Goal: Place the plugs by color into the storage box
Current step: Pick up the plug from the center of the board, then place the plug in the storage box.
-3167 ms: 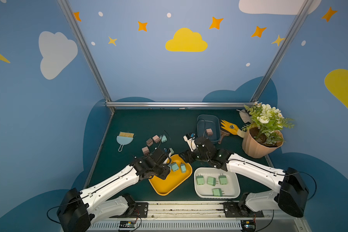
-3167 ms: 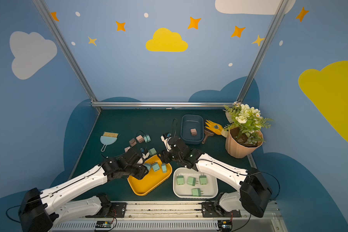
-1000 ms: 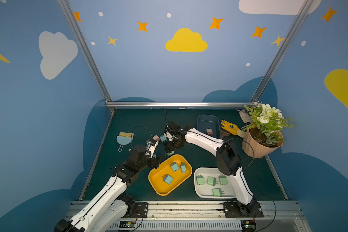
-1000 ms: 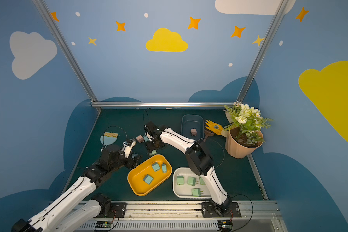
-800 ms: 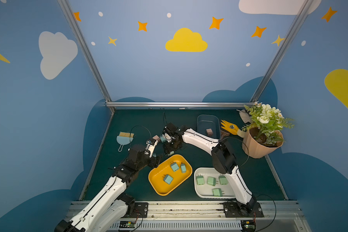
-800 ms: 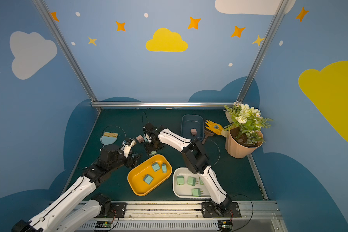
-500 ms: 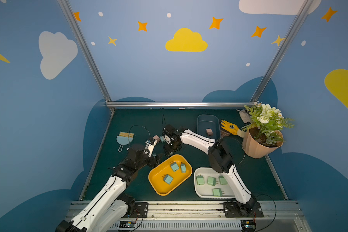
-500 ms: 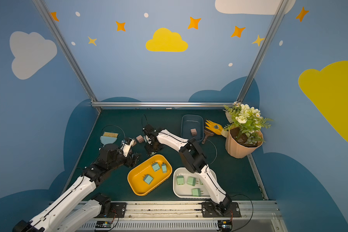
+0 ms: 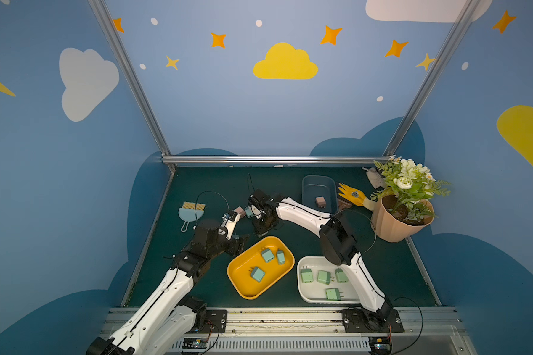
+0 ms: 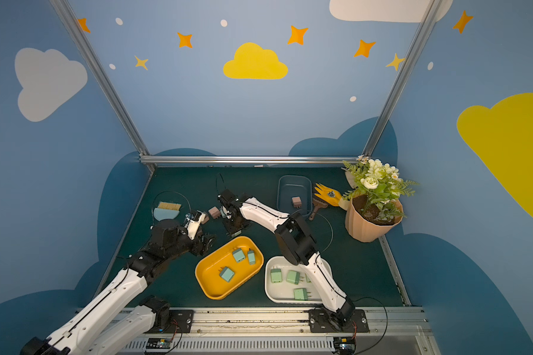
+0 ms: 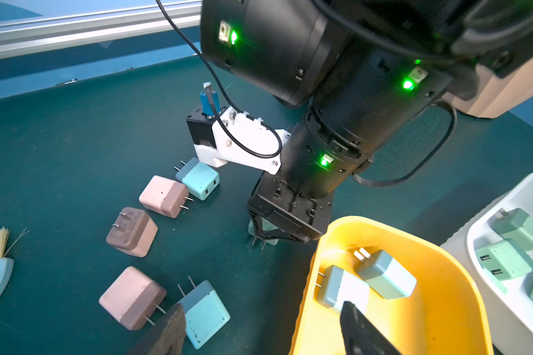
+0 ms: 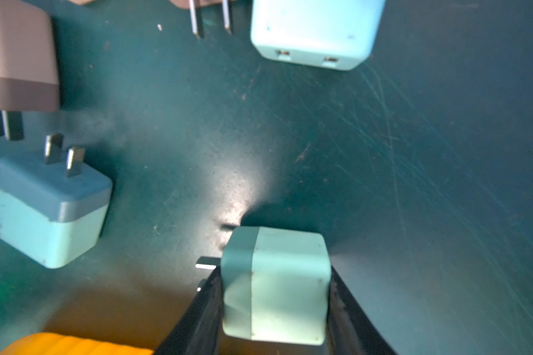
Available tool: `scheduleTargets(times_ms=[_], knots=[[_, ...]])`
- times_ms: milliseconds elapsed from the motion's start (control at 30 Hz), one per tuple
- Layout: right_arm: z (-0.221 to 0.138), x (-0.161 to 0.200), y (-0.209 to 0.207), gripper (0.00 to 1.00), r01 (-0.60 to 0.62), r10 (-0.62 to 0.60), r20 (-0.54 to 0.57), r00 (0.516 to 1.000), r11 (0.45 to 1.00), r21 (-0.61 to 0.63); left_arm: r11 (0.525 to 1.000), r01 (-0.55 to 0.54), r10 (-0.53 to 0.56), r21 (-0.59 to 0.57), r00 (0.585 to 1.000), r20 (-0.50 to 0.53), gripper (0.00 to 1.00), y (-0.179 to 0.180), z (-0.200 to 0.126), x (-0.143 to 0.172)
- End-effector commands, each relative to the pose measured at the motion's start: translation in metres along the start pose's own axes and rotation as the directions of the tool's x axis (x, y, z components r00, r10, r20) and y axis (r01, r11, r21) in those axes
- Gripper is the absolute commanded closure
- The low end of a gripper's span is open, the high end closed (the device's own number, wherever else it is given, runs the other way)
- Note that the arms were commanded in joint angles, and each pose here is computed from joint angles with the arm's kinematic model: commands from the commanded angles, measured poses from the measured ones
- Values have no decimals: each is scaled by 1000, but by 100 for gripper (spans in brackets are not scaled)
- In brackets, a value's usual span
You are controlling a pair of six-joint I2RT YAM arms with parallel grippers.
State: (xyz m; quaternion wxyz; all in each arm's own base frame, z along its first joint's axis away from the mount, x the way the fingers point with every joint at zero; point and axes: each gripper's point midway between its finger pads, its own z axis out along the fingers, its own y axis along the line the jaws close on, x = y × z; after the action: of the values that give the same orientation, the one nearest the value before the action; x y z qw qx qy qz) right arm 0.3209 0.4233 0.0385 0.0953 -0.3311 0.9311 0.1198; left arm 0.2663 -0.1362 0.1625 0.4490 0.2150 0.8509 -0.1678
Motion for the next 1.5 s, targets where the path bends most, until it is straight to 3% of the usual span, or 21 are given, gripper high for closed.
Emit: scheduleTargets(times_ms=[0, 400, 833, 1233, 1467], knots=[[-36, -13, 3, 63, 0, 1, 64, 998, 1000, -13, 1000, -4, 4, 20, 1000, 31, 21, -3, -2, -7], [-77, -19, 11, 65, -22, 35, 139, 990, 996, -91, 1000, -22, 23, -12, 998, 52, 22, 1, -10, -10], [-97, 24, 19, 71, -98, 142, 198, 970, 971, -217, 997, -24, 20, 75, 998, 58, 28, -14, -9, -10], [-110, 58, 7, 70, -125, 164, 218, 962, 975, -181, 996, -24, 20, 90, 999, 40, 27, -17, -4, -5], [-131, 72, 3, 70, -123, 172, 283, 944, 976, -182, 988, -113, 112, 108, 994, 15, 27, -36, -3, 4]])
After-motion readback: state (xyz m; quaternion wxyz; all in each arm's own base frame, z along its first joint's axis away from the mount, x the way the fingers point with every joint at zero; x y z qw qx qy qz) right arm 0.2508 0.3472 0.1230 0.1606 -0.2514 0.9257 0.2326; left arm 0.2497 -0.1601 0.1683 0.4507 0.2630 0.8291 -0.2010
